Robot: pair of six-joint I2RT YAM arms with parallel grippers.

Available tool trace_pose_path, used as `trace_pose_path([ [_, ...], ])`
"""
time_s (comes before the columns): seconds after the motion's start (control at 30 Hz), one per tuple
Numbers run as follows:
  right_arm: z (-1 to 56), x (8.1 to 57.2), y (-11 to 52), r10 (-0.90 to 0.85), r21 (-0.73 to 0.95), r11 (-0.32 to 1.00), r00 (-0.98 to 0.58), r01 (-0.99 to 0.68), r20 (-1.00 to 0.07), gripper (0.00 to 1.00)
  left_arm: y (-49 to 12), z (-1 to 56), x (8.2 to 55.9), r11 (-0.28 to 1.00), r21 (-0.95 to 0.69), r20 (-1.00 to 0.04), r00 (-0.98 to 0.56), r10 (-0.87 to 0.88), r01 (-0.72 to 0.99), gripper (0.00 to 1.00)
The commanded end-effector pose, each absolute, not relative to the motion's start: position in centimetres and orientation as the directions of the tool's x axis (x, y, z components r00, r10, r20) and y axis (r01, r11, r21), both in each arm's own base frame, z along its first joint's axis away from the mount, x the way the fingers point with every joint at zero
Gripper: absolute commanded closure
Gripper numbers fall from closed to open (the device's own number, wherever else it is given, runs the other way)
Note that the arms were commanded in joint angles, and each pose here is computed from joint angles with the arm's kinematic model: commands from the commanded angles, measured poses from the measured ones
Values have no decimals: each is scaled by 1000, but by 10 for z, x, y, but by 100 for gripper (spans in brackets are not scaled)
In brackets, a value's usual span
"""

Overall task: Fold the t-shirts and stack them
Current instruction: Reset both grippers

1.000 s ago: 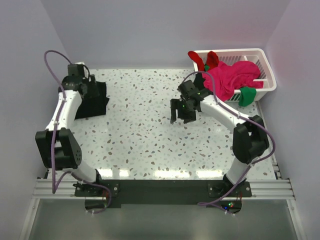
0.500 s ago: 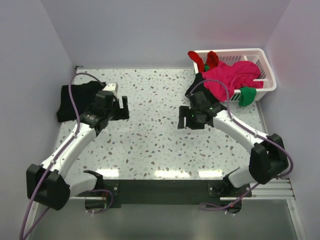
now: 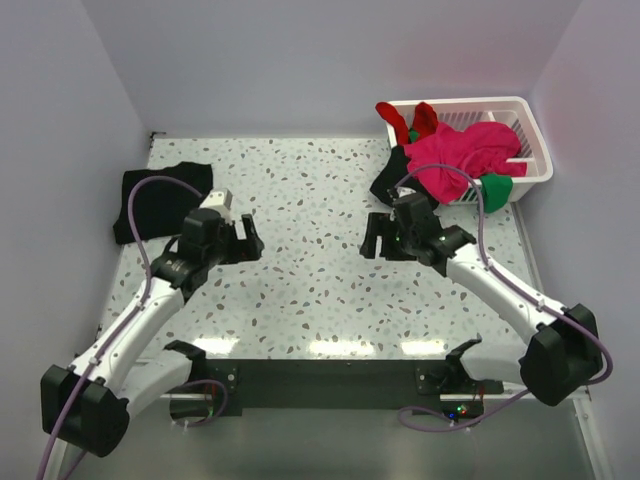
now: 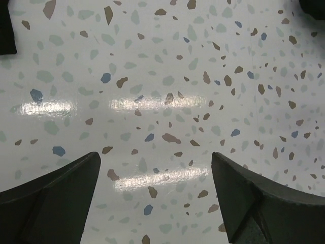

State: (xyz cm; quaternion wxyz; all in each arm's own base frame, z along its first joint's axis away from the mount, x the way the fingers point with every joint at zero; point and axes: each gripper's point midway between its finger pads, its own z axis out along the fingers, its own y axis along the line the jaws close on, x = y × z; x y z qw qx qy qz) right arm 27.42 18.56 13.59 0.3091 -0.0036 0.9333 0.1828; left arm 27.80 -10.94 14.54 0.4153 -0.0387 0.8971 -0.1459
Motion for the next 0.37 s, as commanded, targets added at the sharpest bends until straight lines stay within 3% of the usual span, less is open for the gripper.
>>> trace_pose_path([
  [0.0,158,284,185,146,362,922,-742,-139,-655,22,-114,171,285,932,-356,-782,-568,-257,67,4],
  [0.33,166,280,174,160,348,930,-715,-123,-680,20,-100,187,288,948,-318,-813,-521,-260,22,4],
])
